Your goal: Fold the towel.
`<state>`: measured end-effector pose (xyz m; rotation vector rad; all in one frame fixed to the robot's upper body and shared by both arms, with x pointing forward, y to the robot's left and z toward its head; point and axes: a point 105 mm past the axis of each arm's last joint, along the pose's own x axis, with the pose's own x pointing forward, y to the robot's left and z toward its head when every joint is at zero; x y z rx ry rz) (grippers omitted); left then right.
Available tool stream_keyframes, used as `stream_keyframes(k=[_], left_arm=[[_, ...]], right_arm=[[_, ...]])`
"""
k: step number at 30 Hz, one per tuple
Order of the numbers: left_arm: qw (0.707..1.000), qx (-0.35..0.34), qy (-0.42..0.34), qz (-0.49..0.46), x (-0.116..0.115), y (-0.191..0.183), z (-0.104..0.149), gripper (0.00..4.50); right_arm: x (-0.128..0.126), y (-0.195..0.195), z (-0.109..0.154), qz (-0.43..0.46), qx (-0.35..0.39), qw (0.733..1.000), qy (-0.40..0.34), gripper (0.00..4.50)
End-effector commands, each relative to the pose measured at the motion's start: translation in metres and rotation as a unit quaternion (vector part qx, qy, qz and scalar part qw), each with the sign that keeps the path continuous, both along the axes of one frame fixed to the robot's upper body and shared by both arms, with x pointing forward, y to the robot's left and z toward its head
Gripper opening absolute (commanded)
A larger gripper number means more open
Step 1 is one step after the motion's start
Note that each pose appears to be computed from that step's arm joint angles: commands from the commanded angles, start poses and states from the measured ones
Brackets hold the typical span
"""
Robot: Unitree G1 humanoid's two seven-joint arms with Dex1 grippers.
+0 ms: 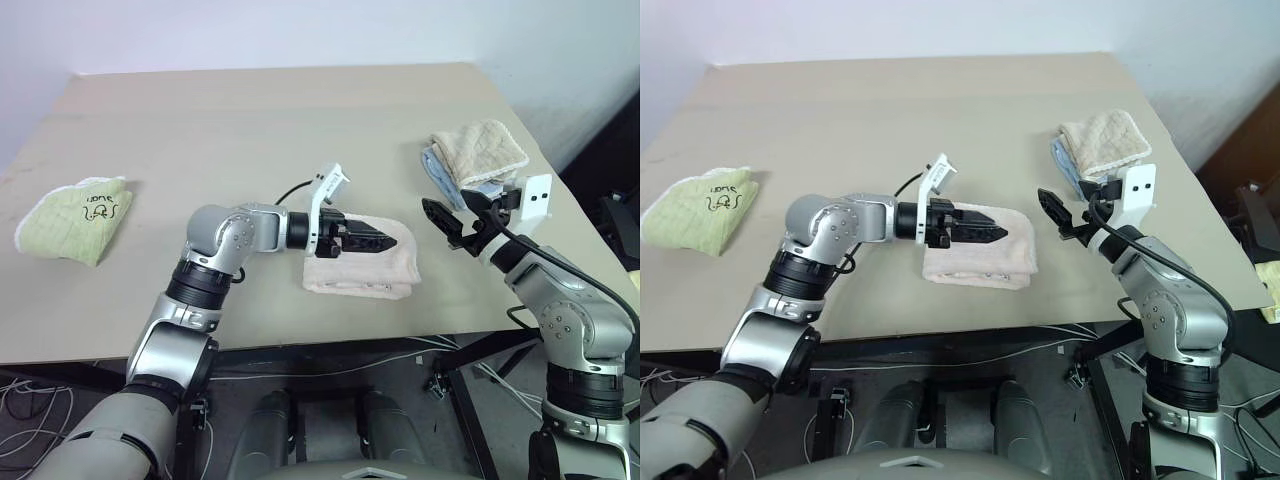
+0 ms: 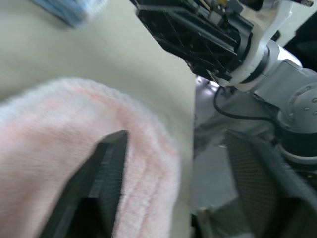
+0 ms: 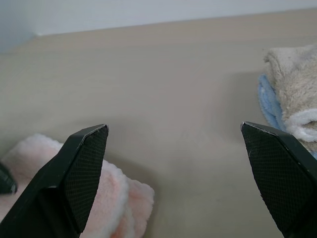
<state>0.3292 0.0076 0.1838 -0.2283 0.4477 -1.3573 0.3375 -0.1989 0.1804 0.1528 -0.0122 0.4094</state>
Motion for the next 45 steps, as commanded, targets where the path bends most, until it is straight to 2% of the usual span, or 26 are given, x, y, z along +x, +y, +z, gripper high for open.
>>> stream_keyframes(k=[1,3,5,8,12,19,20,24,28,32,34,37,40,45], left_arm=[[0.994,-0.054,-0.097,0.009,0.008,0.021,0.051,4.39],[0.987,-0.056,-0.139,0.049,0.023,0.036,0.061,4.39],[0.979,-0.041,-0.178,0.091,0.039,0.049,0.06,4.39],[0.972,0.007,-0.199,0.126,0.055,0.063,0.037,3.85],[0.975,0.023,-0.199,0.097,0.047,0.063,0.011,2.55],[0.976,-0.009,-0.208,0.067,0.036,0.054,0.004,0.02],[0.976,-0.011,-0.21,0.062,0.034,0.054,0.003,0.0],[0.971,-0.028,-0.231,0.052,0.031,0.046,0.007,0.0],[0.973,-0.028,-0.225,0.042,0.028,0.034,-0.008,0.0],[0.976,-0.023,-0.214,0.032,0.022,0.028,-0.029,0.0],[0.974,-0.031,-0.214,0.066,0.028,0.034,-0.032,0.0],[0.976,-0.051,-0.192,0.084,0.025,0.042,-0.035,0.0],[0.981,-0.021,-0.176,0.081,0.018,0.048,-0.057,0.0],[0.984,0.017,-0.137,0.113,0.026,0.058,-0.077,0.0]], right_arm=[[-0.001,0.001,0.018,0.014,0.021,1.0,-0.019,4.5],[-0.002,0.01,0.024,0.038,0.028,0.999,-0.022,4.5],[-0.005,0.023,0.031,0.073,0.026,0.997,-0.029,4.5],[-0.007,0.041,0.033,0.111,0.023,0.993,-0.032,3.96],[-0.003,0.061,0.023,0.134,0.013,0.991,-0.023,2.65],[-0.008,0.081,0.013,0.173,0.015,0.985,-0.015,0.18],[-0.008,0.082,0.011,0.176,0.013,0.984,-0.014,0.04],[-0.004,0.084,0.009,0.178,0.026,0.984,-0.004,0.04],[0.016,0.079,-0.019,0.13,0.011,0.99,0.044,0.04],[0.016,0.087,-0.036,0.133,0.042,0.988,0.068,0.04],[0.011,0.092,-0.06,0.13,0.047,0.986,0.09,0.04],[0.012,0.094,-0.075,0.11,0.068,0.986,0.102,0.04],[0.013,0.097,-0.086,0.107,0.062,0.986,0.11,0.04],[0.019,0.088,-0.087,0.093,0.039,0.99,0.1,0.04]])
